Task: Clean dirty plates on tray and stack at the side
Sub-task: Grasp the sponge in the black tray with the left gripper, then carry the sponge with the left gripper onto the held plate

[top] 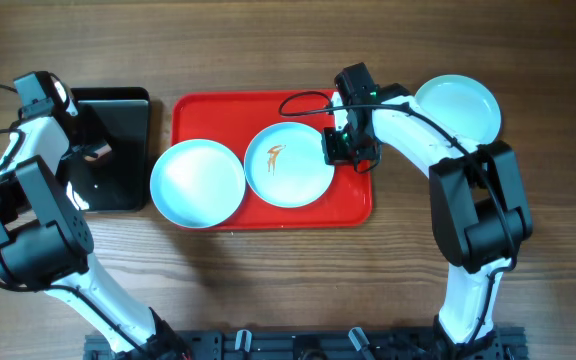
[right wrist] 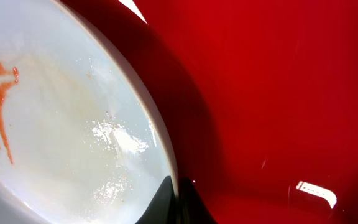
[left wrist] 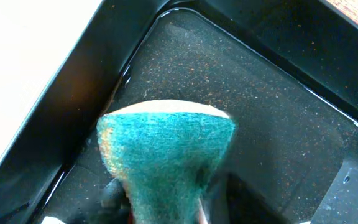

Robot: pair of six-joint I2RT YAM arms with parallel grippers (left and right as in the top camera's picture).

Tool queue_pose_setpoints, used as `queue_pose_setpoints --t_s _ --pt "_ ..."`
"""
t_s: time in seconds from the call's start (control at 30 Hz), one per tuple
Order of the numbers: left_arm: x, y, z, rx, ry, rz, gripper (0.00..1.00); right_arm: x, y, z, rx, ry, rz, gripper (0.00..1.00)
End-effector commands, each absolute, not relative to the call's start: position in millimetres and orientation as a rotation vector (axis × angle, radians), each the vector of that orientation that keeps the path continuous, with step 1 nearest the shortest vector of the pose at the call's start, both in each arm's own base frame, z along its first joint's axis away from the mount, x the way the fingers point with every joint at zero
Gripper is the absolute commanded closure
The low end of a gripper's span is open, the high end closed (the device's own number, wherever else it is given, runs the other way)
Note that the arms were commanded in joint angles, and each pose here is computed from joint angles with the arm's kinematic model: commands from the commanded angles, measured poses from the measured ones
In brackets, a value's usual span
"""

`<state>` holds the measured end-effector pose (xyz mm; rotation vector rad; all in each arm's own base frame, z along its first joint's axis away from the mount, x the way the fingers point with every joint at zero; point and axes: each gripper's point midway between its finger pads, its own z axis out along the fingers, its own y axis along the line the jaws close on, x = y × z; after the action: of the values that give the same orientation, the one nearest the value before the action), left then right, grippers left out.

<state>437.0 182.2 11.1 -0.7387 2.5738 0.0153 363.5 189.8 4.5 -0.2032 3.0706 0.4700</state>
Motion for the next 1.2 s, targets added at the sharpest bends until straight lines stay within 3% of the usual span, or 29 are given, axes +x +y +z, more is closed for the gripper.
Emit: queue_pose_setpoints --t_s 0.0,0.1,0.33,0.47,0.63,0.73,0.93,1.0,1.03,1.13,1.17 --pt "432 180 5 -0.743 2.603 0.017 0.96 357 188 -7 -0.177 3.112 0.47 0.96" --pt "431 178 18 -0.737 2.592 0.007 0.96 357 188 -7 -0.177 3.112 0.47 0.96" --pt "438 150 106 -0.742 2.423 -0.214 0.96 358 188 -7 -0.177 3.109 0.471 0.96" --pt "420 121 143 -0.712 2.416 -0.369 0.96 358 189 -7 -0.176 3.108 0.471 0.96" --pt "391 118 103 -0.749 2.587 -0.213 0.96 362 190 -6 -0.151 3.093 0.479 0.96" --pt "380 102 86 -0.76 2.666 -0.289 0.96 362 190 -6 -0.134 3.097 0.479 0.96" --pt "391 60 139 -0.614 2.544 -0.588 0.96 363 190 -6 -0.118 3.095 0.48 0.95" --pt "393 37 149 -0.543 2.53 -0.69 0.96 364 191 -6 -0.089 3.094 0.483 0.85" --pt "394 22 151 -0.501 2.537 -0.735 0.96 366 192 -6 -0.087 3.083 0.487 0.74" --pt "392 -24 147 -0.368 2.597 -0.79 0.96 367 192 -6 -0.086 3.08 0.487 0.75" --pt "391 -39 146 -0.322 2.614 -0.804 0.96 367 192 -6 -0.076 3.082 0.487 0.81"
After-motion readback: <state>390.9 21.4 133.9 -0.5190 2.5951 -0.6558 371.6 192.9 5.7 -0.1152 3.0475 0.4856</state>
